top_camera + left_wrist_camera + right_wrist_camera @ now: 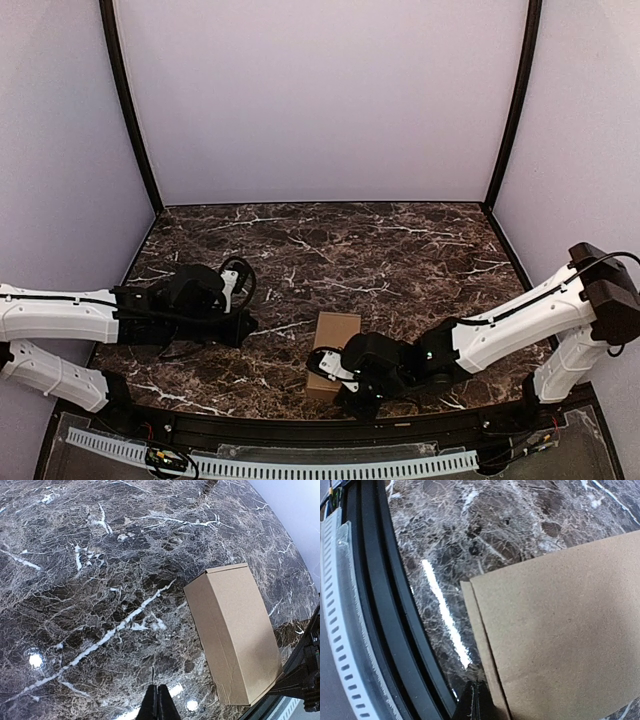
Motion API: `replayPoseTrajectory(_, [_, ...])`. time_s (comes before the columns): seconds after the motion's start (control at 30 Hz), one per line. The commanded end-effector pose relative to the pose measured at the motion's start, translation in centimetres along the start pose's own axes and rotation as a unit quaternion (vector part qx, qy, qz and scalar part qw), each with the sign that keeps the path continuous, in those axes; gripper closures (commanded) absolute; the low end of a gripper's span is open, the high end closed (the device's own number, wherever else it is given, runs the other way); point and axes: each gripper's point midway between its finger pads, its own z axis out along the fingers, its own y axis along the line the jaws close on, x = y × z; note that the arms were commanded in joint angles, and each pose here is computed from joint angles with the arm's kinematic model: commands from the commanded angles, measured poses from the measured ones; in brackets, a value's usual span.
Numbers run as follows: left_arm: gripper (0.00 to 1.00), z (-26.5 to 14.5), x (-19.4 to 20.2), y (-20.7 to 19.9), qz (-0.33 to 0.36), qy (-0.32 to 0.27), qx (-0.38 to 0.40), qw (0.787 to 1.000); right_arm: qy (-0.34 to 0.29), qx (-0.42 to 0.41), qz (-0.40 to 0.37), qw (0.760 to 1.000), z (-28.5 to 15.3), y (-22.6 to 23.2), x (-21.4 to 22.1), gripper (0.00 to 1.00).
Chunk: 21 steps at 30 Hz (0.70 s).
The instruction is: Fold the paper box
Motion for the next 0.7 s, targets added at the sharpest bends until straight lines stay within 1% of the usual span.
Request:
replayPoseTrajectory(0.0, [0.99, -0.6, -0.1, 0.9, 0.005, -0.002, -0.018, 1.0, -0.012, 0.081, 0.002, 0.997, 0.3, -2.4, -1.2, 1.0])
replayPoseTrajectory(0.17, [0.97, -0.6, -0.1, 0.9, 0.007, -0.004, -0.019, 1.0, -0.016, 0.155, 0.048, 0.987, 0.2, -6.6, -1.5, 1.0])
replayPoseTrajectory(0.27, [0.96, -0.6, -0.2, 0.8, 0.009, -0.006, -0.017, 1.0, -0.023, 0.183, 0.082, 0.979, -0.2, -9.5, -2.0, 1.0])
replayPoseTrajectory(0.4, [0.92, -0.6, -0.4, 0.8, 0.011, -0.008, -0.016, 1.0, -0.038, 0.196, 0.1, 0.975, -0.1, -12.1, -3.3, 1.0])
replayPoseTrajectory(0.5, [0.89, -0.6, -0.6, 0.7, 0.017, -0.012, -0.017, 1.0, -0.057, 0.19, 0.104, 0.975, 0.0, -13.3, -4.8, 1.0])
replayPoseTrajectory(0.63, [0.82, -0.8, -1.2, 0.7, 0.029, -0.016, -0.026, 0.999, -0.07, 0.183, 0.088, 0.977, -0.6, -13.8, -6.1, 1.0])
replayPoseTrajectory(0.67, [0.78, -1.1, -1.7, 0.6, 0.031, -0.021, -0.027, 0.999, -0.071, 0.183, 0.084, 0.977, -0.8, -14.0, -6.2, 0.97])
